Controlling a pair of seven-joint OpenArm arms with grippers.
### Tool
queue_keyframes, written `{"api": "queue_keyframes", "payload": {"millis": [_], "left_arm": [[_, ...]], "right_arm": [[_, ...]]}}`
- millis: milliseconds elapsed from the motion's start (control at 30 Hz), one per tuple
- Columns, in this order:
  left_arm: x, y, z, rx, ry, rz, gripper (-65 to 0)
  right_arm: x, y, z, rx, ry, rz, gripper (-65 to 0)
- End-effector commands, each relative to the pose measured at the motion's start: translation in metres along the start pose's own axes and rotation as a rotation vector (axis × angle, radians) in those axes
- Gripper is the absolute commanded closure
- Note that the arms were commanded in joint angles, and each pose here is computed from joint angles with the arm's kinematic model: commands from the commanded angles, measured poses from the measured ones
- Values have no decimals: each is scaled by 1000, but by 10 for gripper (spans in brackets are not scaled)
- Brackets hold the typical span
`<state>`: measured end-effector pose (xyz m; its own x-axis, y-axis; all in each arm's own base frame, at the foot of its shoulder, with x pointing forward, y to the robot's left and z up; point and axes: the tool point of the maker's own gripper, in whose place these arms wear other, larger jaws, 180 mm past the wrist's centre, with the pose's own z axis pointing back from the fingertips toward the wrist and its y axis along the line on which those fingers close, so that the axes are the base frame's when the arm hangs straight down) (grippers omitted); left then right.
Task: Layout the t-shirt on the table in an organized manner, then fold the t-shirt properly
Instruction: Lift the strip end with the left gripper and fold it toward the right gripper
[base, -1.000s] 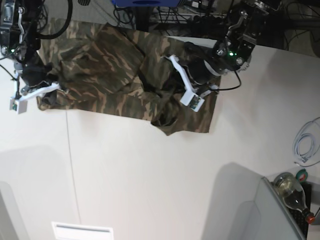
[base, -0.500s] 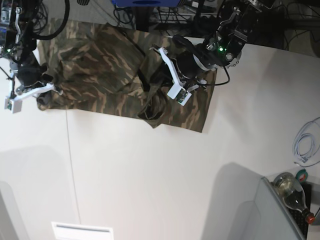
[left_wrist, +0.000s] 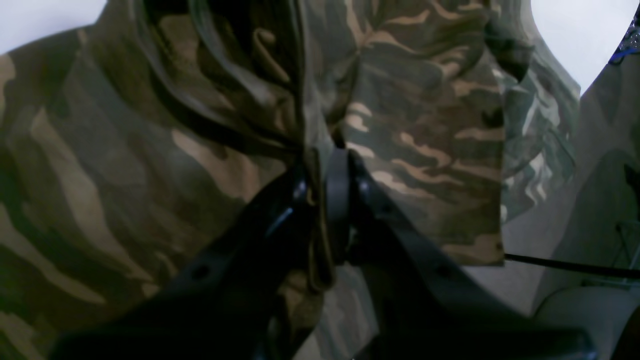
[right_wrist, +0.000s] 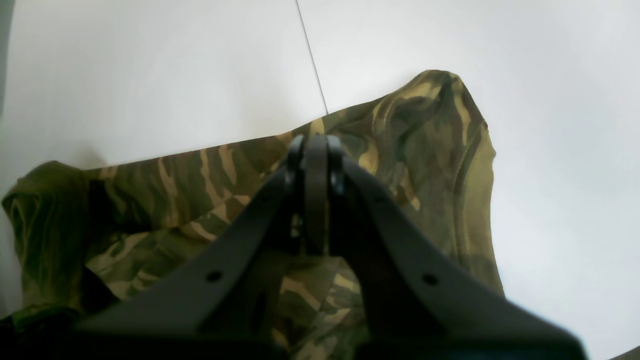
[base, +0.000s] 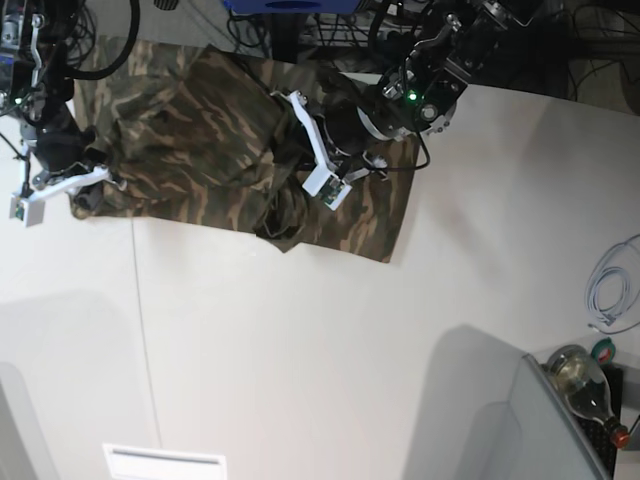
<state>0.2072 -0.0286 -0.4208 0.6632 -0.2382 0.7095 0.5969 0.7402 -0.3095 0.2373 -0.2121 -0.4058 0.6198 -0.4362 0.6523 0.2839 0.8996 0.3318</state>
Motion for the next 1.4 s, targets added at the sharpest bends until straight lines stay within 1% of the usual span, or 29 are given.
{"api": "queue_keyframes", "payload": {"millis": [0, 633, 800, 967, 1000, 1033, 1167, 1233, 1367], "left_arm": [[11, -5, -1, -18, -40, 5, 0], [3, -6, -1, -20, -22, 16, 0], [-5, -21, -2, -63, 8, -28, 0], [-9, -24, -2, -71, 18, -36, 0], [-8, -23, -2, -70, 17, -35, -8], [-8, -23, -2, -69, 16, -35, -56], [-7, -22, -2, -68, 14, -35, -178], [-5, -23, -2, -69, 9, -33, -224], [0, -25, -4, -76, -2, -37, -296]], "right_arm": [[12, 2, 2, 15, -40, 9, -8], [13, 4, 1, 18, -41, 8, -8], [13, 4, 1, 18, -41, 8, -8], [12, 4, 1, 19, -39, 9, -8], [12, 4, 1, 19, -39, 9, -8], [12, 4, 1, 20, -38, 9, -8], [11, 5, 1, 21, -38, 7, -8], [10, 5, 1, 20, -37, 7, -8], [10, 5, 1, 20, -37, 7, -8]]}}
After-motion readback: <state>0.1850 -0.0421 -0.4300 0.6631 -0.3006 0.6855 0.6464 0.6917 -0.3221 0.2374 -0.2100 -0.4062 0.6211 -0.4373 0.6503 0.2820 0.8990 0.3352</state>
